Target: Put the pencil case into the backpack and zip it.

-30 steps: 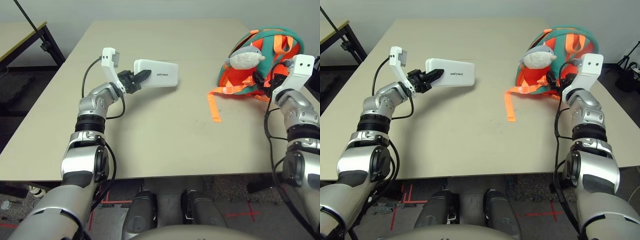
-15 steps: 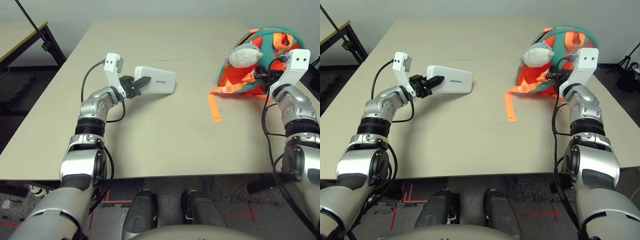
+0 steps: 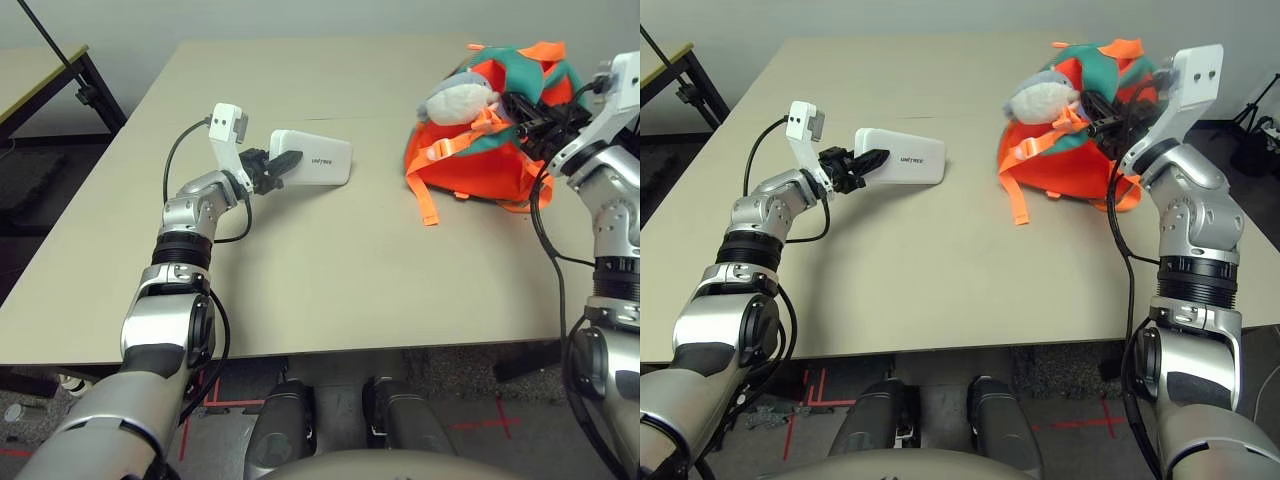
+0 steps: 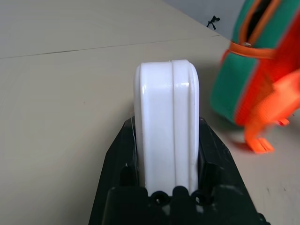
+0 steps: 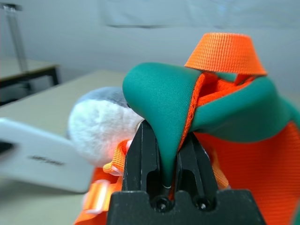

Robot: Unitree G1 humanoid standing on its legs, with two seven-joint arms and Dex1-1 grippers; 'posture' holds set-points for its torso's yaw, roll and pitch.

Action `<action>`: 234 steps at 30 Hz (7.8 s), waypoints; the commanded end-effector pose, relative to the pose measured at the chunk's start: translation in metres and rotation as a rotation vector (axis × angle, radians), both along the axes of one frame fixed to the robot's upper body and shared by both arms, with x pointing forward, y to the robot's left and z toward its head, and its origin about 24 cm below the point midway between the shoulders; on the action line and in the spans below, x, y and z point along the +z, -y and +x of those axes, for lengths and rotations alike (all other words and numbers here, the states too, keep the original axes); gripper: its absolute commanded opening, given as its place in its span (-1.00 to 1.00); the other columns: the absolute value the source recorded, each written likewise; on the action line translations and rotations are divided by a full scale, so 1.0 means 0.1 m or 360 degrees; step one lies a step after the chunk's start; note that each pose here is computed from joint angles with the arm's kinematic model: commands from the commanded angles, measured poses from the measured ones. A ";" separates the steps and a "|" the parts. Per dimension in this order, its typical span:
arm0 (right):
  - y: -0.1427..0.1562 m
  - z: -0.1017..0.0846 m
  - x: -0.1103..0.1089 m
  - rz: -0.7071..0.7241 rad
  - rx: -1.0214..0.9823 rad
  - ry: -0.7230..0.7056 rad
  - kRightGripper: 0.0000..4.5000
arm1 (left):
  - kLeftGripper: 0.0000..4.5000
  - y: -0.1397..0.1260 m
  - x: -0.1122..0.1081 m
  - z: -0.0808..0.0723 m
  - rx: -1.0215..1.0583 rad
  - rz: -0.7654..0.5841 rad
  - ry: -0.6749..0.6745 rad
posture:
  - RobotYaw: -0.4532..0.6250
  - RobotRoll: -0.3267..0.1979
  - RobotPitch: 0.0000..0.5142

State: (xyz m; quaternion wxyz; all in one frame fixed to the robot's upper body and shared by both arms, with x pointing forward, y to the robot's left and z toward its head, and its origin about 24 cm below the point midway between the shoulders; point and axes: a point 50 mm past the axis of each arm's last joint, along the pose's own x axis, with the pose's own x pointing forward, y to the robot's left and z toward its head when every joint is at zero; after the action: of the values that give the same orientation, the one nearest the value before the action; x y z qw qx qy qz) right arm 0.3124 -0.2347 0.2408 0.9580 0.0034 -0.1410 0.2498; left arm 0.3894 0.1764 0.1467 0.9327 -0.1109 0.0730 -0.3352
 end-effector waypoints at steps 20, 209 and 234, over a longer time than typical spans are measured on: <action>-0.33 -0.77 -0.53 -0.0074 0.0363 -0.0337 -0.97 | -0.38 -0.27 1.27 -0.21 -0.0304 0.0165 0.0515 | -0.09 0.25 -0.72; -0.27 -0.61 -0.74 -0.0190 0.0281 -0.0391 -0.97 | 1.00 0.90 0.23 -0.85 -0.1066 0.0346 0.0196 | -0.12 0.25 -0.71; -0.31 -0.55 -0.74 -0.0199 0.0317 -0.0385 -0.97 | 1.00 0.95 0.37 -0.92 -0.1114 0.0227 0.0240 | -0.09 0.25 -0.75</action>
State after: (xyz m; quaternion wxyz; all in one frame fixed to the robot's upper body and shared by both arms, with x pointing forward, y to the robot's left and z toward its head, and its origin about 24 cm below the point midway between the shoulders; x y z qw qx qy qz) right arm 0.2566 -0.2036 0.1674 0.9358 -0.0117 -0.0048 0.3523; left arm 0.3009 0.0843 0.1819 0.7785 0.0130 0.0610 -0.6245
